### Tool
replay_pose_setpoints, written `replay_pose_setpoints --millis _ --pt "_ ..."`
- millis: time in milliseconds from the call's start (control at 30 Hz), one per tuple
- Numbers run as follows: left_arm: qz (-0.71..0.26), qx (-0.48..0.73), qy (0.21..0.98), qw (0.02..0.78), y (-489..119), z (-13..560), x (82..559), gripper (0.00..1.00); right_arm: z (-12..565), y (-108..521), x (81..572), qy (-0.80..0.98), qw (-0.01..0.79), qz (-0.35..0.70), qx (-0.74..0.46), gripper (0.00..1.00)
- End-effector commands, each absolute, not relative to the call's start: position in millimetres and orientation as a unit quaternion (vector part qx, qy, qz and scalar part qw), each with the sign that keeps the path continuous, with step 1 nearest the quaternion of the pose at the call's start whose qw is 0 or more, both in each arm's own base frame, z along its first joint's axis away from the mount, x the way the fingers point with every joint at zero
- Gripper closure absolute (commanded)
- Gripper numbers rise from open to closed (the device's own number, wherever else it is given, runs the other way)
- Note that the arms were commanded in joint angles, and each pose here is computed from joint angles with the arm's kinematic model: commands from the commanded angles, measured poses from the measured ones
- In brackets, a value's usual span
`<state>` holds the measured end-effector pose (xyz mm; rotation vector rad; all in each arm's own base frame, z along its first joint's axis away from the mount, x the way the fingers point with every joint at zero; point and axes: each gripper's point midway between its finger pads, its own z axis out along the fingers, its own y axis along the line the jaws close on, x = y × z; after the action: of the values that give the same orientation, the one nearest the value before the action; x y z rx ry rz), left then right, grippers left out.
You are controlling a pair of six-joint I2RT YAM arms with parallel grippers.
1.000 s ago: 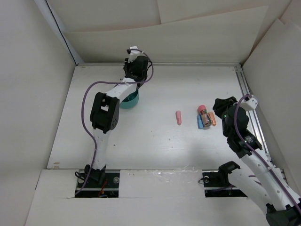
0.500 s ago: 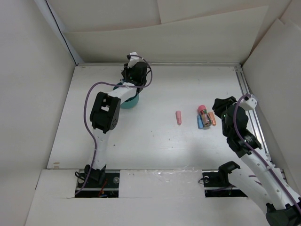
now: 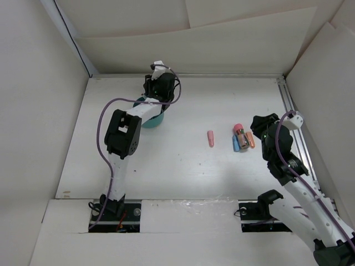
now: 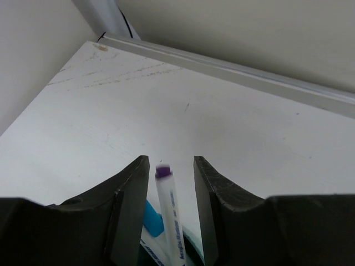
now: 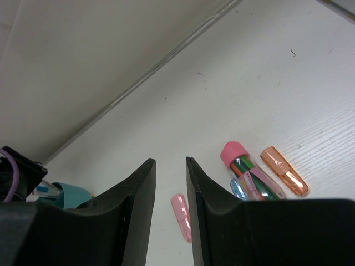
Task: Sort the stationery into containers
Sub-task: Place the pen in the storage box, then pick up the pen from the center of the board.
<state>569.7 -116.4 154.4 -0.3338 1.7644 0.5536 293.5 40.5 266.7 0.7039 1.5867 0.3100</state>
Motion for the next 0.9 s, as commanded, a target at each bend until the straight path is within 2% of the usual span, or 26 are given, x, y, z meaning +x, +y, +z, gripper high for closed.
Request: replay_pose_setpoints --millis 0,267,533,567,600,633,767,867 --pt "0.19 -0.188 0.722 0.638 -123 226 559 0.66 281 40 296 0.677 0.652 0.147 0.308 0.66" --pt "0.127 -0.195 0.718 0.656 -130 267 550 0.69 279 42 298 0.681 0.649 0.148 0.305 0.66" --pt "0.094 -0.189 0.732 0.648 -141 273 543 0.71 278 42 298 0.683 0.65 0.145 0.302 0.66" --pt "0.062 -0.184 0.733 0.652 -154 283 542 0.71 278 44 298 0.685 0.648 0.15 0.298 0.68" --pt "0.047 -0.18 0.737 0.65 -163 283 541 0.76 276 45 299 0.688 0.646 0.147 0.298 0.71" --pt "0.026 -0.173 0.741 0.648 -178 289 536 0.79 272 46 301 0.692 0.642 0.143 0.297 0.8" --pt "-0.066 -0.116 0.782 0.609 -252 276 512 0.93 264 48 308 0.705 0.633 0.131 0.292 1.0" --pt "-0.116 -0.07 0.8 0.584 -317 260 477 0.97 260 50 312 0.711 0.628 0.126 0.291 1.0"
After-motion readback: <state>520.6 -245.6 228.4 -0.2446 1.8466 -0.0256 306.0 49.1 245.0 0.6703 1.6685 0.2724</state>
